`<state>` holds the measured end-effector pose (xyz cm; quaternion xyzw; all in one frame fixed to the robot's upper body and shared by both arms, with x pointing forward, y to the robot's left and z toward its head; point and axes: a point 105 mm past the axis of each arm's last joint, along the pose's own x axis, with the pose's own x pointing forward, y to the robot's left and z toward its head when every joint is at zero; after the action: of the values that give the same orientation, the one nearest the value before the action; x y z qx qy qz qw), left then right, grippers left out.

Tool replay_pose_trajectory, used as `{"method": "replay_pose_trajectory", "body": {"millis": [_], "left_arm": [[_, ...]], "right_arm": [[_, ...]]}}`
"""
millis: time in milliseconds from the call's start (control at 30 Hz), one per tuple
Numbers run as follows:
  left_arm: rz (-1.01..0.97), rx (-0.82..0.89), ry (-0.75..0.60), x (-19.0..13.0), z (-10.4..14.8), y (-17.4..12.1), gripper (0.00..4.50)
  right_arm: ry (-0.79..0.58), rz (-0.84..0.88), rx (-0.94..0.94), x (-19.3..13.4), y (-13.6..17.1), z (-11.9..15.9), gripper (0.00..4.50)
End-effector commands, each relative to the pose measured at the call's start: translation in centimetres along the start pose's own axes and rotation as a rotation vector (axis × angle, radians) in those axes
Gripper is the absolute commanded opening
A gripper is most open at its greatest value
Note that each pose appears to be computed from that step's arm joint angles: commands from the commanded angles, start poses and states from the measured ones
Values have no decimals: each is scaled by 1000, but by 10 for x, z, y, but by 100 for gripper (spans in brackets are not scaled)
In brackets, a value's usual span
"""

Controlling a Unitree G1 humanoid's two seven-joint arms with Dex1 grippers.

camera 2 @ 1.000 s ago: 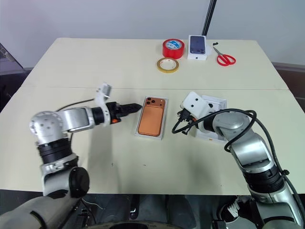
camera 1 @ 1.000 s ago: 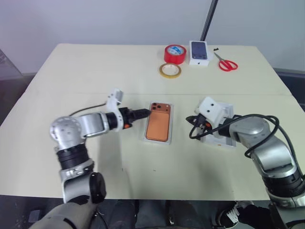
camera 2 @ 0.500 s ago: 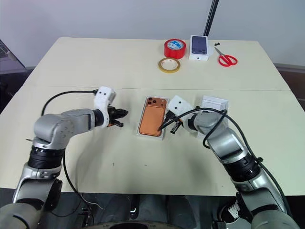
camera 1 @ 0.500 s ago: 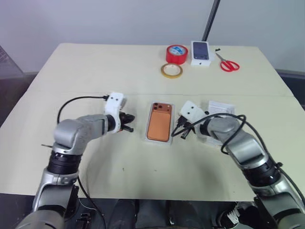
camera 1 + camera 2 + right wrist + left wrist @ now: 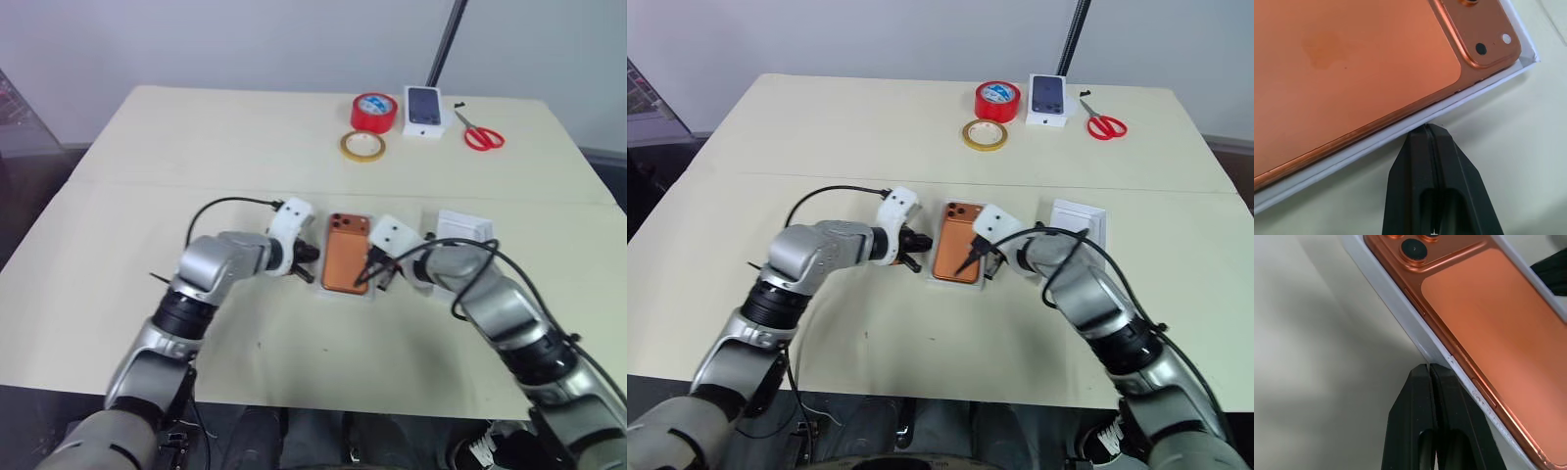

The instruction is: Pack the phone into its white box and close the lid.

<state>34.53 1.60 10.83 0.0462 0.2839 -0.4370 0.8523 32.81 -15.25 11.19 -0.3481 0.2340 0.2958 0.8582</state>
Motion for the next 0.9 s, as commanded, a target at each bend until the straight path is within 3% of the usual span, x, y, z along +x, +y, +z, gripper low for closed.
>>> {"method": "replay_pose_trajectory", "body": {"millis": [33,300,600,767,867,900], "left_arm": [[-204,78,-40,23,21,-57,11],[-315,66,-16,48,25,-94,11],[-276,27,-35,32,25,-72,11],[-243,20,-71,-1,17,-51,0],[-196,57,-106,-23,10,-38,0],[-175,105,-131,-29,11,-34,0]], "right_arm": [[-32,16,-19,-20,1,2,0],[78,-33,23,-52,-10,-36,0],[100,-68,60,-80,-24,-47,0],[51,-53,124,-104,-35,-42,155],[33,-100,182,-107,-52,-40,312],[36,-113,216,-105,-56,-41,312]]}}
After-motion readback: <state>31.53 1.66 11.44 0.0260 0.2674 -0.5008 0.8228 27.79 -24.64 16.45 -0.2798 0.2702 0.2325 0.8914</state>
